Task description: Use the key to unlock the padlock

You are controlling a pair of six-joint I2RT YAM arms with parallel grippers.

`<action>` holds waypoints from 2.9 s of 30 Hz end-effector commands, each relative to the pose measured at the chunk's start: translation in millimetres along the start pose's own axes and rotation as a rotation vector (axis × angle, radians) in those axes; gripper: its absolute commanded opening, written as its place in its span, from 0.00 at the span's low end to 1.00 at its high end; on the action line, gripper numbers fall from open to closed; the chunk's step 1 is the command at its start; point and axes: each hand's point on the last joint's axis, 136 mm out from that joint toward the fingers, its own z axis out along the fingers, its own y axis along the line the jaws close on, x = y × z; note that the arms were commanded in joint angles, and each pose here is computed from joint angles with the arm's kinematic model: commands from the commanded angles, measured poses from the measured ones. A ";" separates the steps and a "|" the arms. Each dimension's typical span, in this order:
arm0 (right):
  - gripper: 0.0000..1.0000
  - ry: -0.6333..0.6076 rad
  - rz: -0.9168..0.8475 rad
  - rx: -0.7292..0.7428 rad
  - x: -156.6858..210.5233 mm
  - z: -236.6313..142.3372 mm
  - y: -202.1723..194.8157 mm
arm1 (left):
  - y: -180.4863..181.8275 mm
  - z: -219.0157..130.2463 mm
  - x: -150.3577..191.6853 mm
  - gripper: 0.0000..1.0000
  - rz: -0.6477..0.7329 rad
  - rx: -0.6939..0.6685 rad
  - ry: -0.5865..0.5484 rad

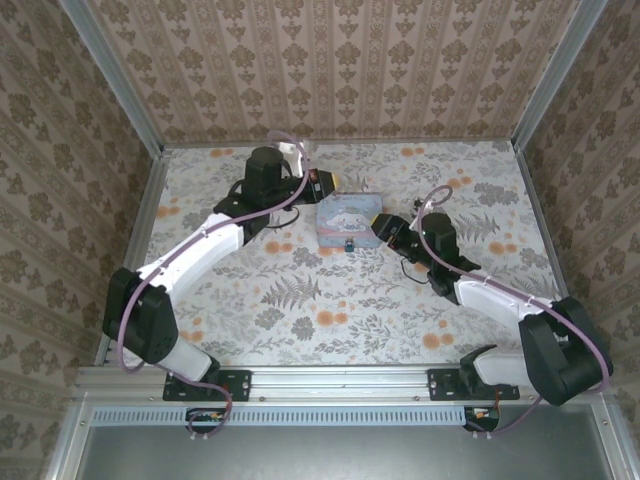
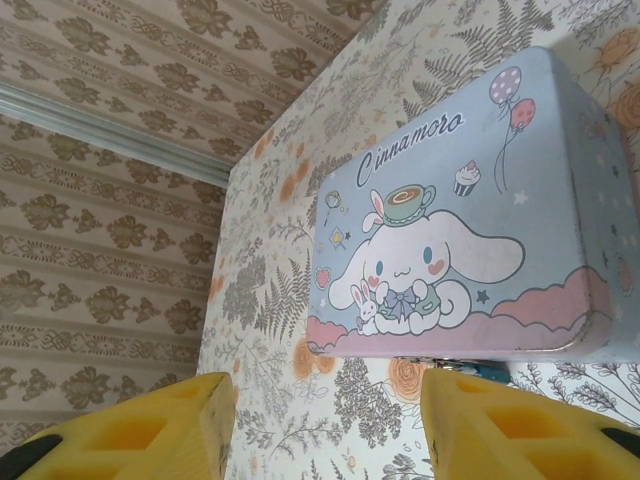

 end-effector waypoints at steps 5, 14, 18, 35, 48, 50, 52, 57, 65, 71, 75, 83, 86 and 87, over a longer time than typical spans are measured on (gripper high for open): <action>0.53 -0.029 -0.040 -0.140 -18.2 2.1 40.6 | 41.2 -1.8 36.0 0.00 0.143 -0.186 0.121; 0.53 0.000 -0.093 -0.392 -24.1 14.5 90.2 | 24.4 4.5 29.7 0.00 0.179 -0.053 0.043; 0.52 0.025 -0.074 -0.485 -22.8 22.5 100.1 | 18.9 5.4 24.6 0.00 0.163 -0.007 0.004; 0.48 0.090 -0.097 -0.617 -7.7 24.2 104.5 | 5.6 18.5 19.3 0.00 0.011 0.177 0.009; 0.48 0.112 -0.120 -0.638 -3.9 23.9 106.1 | -4.3 25.0 25.0 0.00 -0.040 0.262 0.054; 0.47 0.116 -0.123 -0.642 -3.2 23.4 106.5 | -5.1 25.9 25.6 0.00 -0.044 0.268 0.057; 0.46 0.121 -0.124 -0.645 -2.6 23.0 107.2 | -4.0 27.3 26.9 0.00 -0.049 0.268 0.060; 0.43 0.131 -0.122 -0.643 -0.2 23.5 105.5 | -5.1 29.4 27.2 0.00 -0.054 0.272 0.063; 0.34 0.142 -0.121 -0.642 3.2 23.1 102.5 | -4.3 32.6 27.6 0.00 -0.060 0.271 0.067; 0.30 0.145 -0.123 -0.645 4.4 22.3 102.3 | -2.9 34.0 27.1 0.00 -0.064 0.265 0.065; 0.30 0.155 -0.122 -0.646 6.4 22.3 101.3 | -2.7 34.8 27.1 0.00 -0.066 0.263 0.065; 0.22 0.163 -0.118 -0.640 9.0 22.9 98.6 | -3.5 36.0 26.1 0.00 -0.067 0.262 0.061; 0.15 0.160 -0.116 -0.636 8.6 24.1 97.7 | -2.6 36.6 26.9 0.00 -0.070 0.260 0.063; 0.14 0.158 -0.115 -0.634 8.2 24.2 97.2 | -2.3 36.7 28.0 0.00 -0.070 0.259 0.065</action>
